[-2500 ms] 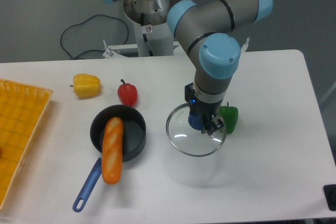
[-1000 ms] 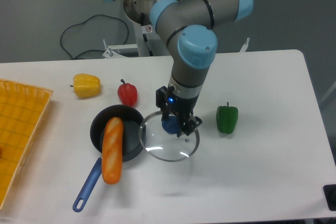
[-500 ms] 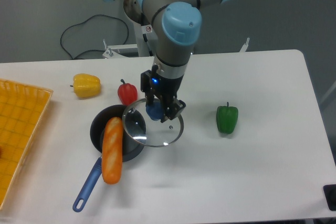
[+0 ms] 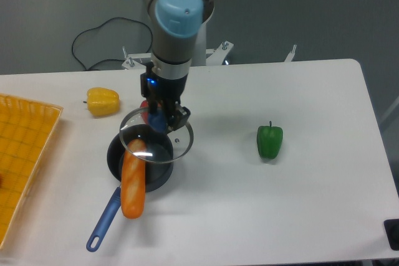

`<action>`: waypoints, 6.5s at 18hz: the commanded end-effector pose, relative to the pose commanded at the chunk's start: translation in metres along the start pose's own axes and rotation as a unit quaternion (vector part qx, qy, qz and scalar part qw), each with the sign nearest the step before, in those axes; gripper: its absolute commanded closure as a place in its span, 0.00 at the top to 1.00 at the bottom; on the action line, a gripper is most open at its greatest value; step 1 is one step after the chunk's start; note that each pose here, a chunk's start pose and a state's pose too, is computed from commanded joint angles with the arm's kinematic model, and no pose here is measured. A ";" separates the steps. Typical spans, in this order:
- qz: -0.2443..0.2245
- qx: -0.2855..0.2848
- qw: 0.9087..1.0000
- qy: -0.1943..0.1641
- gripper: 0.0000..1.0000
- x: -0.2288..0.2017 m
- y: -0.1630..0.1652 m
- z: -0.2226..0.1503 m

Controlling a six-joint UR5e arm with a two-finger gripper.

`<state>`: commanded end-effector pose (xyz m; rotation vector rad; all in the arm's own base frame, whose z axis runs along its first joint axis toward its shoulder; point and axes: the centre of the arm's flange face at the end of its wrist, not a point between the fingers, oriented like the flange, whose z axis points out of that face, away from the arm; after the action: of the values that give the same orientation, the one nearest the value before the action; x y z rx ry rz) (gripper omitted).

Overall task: Close the pot lid
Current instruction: 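Carry the held glass lid over toward the black pot, then lower the glass lid down onto the rim of the black pot, then hold the lid in place on the pot with the gripper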

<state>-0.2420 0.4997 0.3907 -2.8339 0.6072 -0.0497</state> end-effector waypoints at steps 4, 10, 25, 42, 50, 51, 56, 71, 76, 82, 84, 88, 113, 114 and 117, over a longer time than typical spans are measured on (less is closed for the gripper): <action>0.001 -0.003 1.000 0.006 0.45 0.003 -0.002 0.009; -0.011 -0.009 1.000 -0.027 0.45 0.006 -0.011 0.030; -0.034 -0.003 0.999 -0.033 0.44 0.008 -0.025 0.056; -0.028 -0.007 0.999 -0.023 0.44 0.012 -0.032 0.072; -0.025 -0.007 0.999 -0.023 0.44 0.011 -0.031 0.073; -0.026 -0.007 0.999 -0.022 0.44 0.011 -0.031 0.074; -0.027 -0.008 0.999 -0.020 0.42 0.012 -0.030 0.076; -0.027 -0.013 0.999 -0.016 0.42 0.013 -0.029 0.082; -0.028 -0.014 0.999 -0.013 0.42 0.014 -0.027 0.084; -0.025 -0.012 0.999 -0.017 0.42 0.012 -0.028 0.088; -0.024 -0.009 0.999 -0.021 0.42 0.009 -0.029 0.089; -0.023 -0.010 0.999 -0.021 0.42 0.010 -0.029 0.089; -0.022 -0.021 0.999 -0.024 0.49 0.010 -0.026 0.092; -0.022 -0.021 0.999 -0.024 0.53 0.010 -0.026 0.092; -0.022 -0.021 0.999 -0.023 0.60 0.010 -0.026 0.093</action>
<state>-0.2152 0.5394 0.3070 -2.8803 0.5415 0.0209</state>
